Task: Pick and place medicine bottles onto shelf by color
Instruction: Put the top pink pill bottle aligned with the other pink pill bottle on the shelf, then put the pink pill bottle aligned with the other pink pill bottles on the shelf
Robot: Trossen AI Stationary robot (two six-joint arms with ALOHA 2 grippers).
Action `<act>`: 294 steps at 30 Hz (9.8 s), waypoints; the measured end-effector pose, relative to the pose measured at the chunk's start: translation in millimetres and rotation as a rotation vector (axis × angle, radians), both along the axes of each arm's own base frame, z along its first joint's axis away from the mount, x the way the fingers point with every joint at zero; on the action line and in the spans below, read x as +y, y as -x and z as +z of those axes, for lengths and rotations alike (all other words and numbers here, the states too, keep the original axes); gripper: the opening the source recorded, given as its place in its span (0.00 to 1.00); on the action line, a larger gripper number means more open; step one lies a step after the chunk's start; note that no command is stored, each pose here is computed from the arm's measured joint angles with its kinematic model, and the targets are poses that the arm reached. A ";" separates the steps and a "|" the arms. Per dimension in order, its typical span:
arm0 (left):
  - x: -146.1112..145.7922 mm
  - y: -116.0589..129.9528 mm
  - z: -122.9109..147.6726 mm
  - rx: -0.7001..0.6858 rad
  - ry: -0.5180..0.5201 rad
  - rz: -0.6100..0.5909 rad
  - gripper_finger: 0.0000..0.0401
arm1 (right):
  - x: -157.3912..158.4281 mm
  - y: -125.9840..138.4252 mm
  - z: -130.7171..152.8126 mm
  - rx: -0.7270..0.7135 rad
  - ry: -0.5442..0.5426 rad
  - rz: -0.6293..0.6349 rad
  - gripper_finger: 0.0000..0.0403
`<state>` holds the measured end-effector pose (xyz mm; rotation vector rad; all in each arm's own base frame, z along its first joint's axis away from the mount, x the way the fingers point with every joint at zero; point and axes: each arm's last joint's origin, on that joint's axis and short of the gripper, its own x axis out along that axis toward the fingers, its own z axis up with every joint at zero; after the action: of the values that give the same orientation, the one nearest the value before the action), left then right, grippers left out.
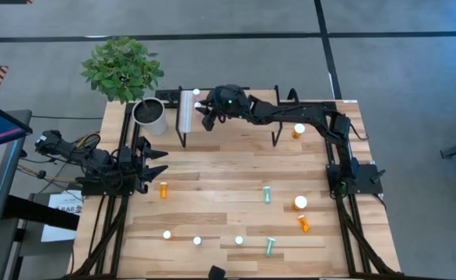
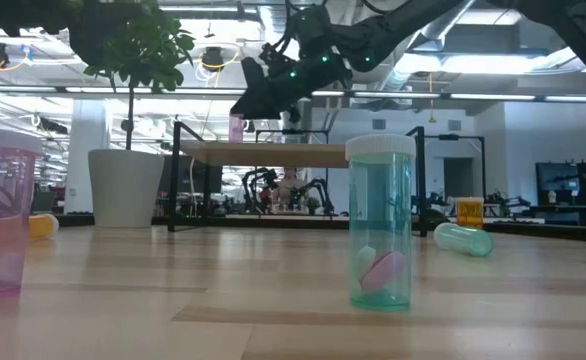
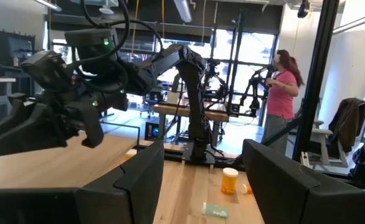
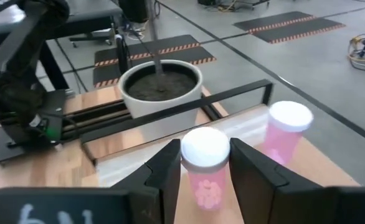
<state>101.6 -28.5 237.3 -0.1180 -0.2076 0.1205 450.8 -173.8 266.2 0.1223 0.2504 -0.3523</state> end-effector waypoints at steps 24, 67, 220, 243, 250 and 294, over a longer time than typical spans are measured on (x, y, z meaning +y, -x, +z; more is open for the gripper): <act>0.6 0.1 -0.1 0.003 0.001 0.021 0.51 | 6.4 -2.4 0.0 -0.008 -0.021 -0.013 0.39; 0.5 0.1 -0.1 0.000 0.020 0.016 0.51 | 32.9 55.4 67.4 0.121 0.022 0.019 0.41; 143.9 -165.9 66.0 1.044 0.292 0.451 0.27 | 235.3 228.5 -3.6 -0.239 0.089 0.365 0.33; 143.2 -156.5 66.9 1.096 0.283 0.502 0.28 | 235.2 228.5 -4.0 -0.235 0.088 0.365 0.33; 142.6 -155.3 61.2 1.136 0.298 0.497 0.33 | 235.2 228.5 -4.0 -0.235 0.089 0.365 0.33; 14.0 -138.2 -21.6 1.042 0.415 0.349 0.43 | 235.0 228.5 -3.3 -0.241 0.097 0.365 0.33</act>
<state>239.7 -14.5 215.8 -0.4134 0.8482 0.5515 222.3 61.3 262.9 0.0212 0.0146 0.0143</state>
